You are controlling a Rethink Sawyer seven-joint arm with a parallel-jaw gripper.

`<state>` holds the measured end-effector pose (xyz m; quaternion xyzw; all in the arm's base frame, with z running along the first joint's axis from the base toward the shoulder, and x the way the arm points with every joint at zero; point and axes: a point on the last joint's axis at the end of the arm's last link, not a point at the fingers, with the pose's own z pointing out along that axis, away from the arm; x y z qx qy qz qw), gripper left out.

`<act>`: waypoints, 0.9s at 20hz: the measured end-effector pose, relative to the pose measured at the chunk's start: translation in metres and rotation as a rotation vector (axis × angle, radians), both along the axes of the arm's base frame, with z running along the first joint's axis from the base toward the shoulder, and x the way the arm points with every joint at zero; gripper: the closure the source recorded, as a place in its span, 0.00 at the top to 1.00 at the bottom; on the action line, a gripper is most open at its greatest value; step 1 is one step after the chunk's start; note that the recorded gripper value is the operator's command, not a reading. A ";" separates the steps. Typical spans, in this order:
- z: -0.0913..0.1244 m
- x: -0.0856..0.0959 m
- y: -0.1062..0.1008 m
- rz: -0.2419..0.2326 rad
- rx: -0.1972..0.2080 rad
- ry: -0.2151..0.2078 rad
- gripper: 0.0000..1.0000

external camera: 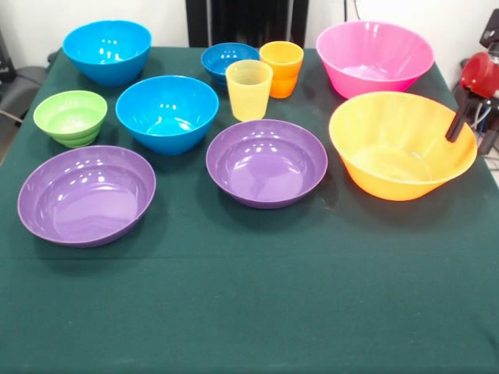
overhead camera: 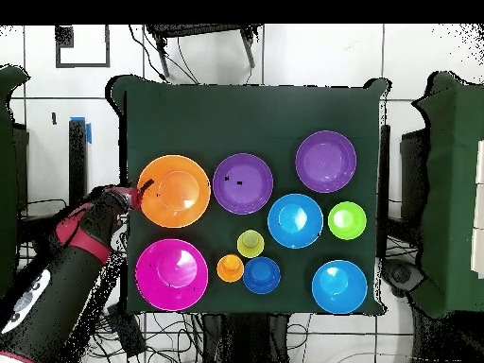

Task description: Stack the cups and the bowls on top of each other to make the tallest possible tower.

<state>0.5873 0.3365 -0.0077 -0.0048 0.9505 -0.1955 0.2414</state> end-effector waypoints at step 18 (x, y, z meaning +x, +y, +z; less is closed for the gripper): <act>-0.016 0.017 -0.022 -0.210 0.049 0.238 1.00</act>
